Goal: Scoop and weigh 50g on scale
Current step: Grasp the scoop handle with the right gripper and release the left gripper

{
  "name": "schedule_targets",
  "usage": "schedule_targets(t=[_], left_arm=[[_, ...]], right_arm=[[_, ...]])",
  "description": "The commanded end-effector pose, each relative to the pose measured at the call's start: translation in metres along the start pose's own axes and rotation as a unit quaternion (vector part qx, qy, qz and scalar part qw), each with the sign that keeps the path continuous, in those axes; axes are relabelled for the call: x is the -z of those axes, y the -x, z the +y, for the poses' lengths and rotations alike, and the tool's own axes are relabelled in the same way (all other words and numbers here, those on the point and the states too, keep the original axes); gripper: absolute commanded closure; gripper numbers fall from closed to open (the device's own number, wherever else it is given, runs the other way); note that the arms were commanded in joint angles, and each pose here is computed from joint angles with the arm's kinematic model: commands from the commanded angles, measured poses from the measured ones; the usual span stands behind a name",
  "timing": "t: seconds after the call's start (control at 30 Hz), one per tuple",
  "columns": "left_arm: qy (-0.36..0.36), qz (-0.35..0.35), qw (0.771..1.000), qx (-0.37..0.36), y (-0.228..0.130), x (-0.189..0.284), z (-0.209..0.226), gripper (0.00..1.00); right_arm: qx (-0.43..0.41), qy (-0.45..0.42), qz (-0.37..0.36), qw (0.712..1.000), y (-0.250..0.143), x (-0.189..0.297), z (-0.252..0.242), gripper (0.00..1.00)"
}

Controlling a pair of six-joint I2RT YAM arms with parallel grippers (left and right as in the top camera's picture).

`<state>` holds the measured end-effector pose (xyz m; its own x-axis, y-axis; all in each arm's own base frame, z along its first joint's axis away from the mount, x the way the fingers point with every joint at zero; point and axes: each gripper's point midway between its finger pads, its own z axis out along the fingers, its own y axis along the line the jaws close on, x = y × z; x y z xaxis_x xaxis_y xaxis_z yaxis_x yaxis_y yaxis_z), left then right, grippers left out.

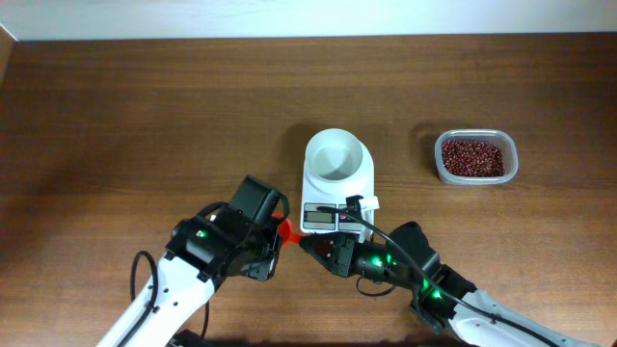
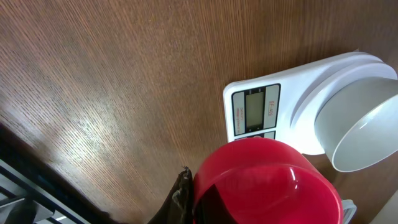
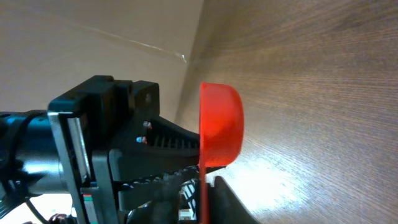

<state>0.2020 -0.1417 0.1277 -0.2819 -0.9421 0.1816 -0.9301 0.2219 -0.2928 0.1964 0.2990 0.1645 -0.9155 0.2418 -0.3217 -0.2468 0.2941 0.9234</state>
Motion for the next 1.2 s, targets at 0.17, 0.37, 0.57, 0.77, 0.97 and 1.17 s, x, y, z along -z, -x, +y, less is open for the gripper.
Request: schedule_targets(t=[0.17,0.37,0.57,0.77,0.97,1.17], left_arm=[[0.002,-0.002,1.0,0.001,-0.002,0.0,0.002,0.88],[0.002,-0.002,1.0,0.001,-0.002,0.0,0.002,0.65],[0.0,-0.004,1.0,-0.017,-0.001,0.0,0.001,0.32],[-0.026,-0.025,0.994,-0.106,0.006,0.005,-0.01,0.26],[-0.153,-0.05,0.947,-0.278,0.009,0.043,-0.055,0.22],[-0.197,-0.12,0.906,-0.355,0.022,0.072,-0.063,0.03]], right_arm=[[0.009,0.012,-0.003,1.0,0.003,-0.002,0.009,0.96],[0.009,0.011,-0.003,1.0,0.003,-0.002,0.009,0.96],[0.002,-0.004,0.004,1.0,-0.001,-0.002,0.001,0.96],[0.01,-0.009,0.008,1.0,-0.003,-0.002,-0.001,0.96],[0.021,-0.011,0.01,1.0,-0.003,-0.002,-0.003,0.96],[0.002,-0.032,0.048,0.998,-0.019,0.0,-0.015,0.96]])
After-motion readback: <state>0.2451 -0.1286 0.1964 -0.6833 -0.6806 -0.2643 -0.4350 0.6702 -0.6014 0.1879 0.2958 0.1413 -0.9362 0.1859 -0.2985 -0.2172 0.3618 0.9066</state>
